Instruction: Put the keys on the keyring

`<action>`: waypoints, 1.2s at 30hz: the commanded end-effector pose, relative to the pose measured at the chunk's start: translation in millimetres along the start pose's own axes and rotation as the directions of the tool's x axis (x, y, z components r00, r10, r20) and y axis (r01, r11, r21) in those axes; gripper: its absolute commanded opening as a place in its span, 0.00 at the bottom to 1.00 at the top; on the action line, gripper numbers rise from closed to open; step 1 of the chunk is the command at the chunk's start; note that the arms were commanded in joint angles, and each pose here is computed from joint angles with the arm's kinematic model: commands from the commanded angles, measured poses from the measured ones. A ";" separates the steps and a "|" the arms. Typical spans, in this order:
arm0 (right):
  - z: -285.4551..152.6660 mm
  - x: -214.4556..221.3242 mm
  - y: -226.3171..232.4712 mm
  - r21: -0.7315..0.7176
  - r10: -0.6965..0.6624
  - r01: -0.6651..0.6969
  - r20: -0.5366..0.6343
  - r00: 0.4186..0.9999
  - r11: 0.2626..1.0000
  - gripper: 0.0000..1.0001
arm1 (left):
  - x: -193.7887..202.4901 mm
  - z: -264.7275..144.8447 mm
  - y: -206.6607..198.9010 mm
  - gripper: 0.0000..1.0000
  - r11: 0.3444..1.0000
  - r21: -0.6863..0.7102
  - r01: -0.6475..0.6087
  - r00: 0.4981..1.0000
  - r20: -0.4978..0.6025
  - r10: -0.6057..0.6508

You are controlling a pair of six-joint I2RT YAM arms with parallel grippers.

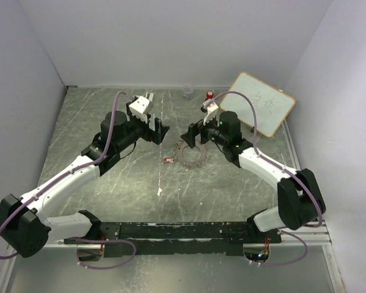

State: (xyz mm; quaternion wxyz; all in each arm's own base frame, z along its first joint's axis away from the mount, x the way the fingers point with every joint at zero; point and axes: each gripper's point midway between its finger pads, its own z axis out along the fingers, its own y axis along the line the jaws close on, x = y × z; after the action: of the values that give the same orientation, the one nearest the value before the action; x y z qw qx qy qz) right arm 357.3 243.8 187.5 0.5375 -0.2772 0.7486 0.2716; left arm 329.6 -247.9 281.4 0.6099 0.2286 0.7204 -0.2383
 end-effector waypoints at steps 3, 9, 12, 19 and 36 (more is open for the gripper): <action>30.0 -6.0 -5.8 -0.107 0.255 -0.248 0.055 0.965 0.963 0.97 | -11.3 -1.3 4.6 1.00 0.993 -0.033 0.117 0.990 0.083 -0.114; 73.5 28.9 -34.8 0.035 0.258 -0.256 -0.119 0.959 0.966 0.83 | 5.7 -1.1 10.2 0.99 0.990 -0.063 0.129 0.990 0.061 -0.126; 90.4 49.4 -30.9 0.071 0.216 -0.206 -0.201 0.955 0.976 0.82 | 7.2 -0.3 13.3 0.98 0.988 -0.078 0.131 0.990 0.063 -0.126; 108.9 94.2 -33.0 0.160 0.172 -0.123 -0.346 0.922 0.979 0.85 | 11.9 2.4 13.3 0.97 0.989 -0.075 0.127 0.991 0.046 -0.123; 97.7 150.2 -43.1 0.230 0.194 -0.093 -0.469 0.861 0.969 0.50 | 12.6 -0.1 13.8 0.98 0.990 -0.075 0.118 0.992 0.046 -0.114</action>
State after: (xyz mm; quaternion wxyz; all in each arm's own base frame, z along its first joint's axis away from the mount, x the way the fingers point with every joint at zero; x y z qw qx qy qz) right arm 416.6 273.8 28.2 0.3528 -0.2272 0.8905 0.1761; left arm 333.0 -240.4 258.5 0.6024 0.1654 0.7396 -0.2504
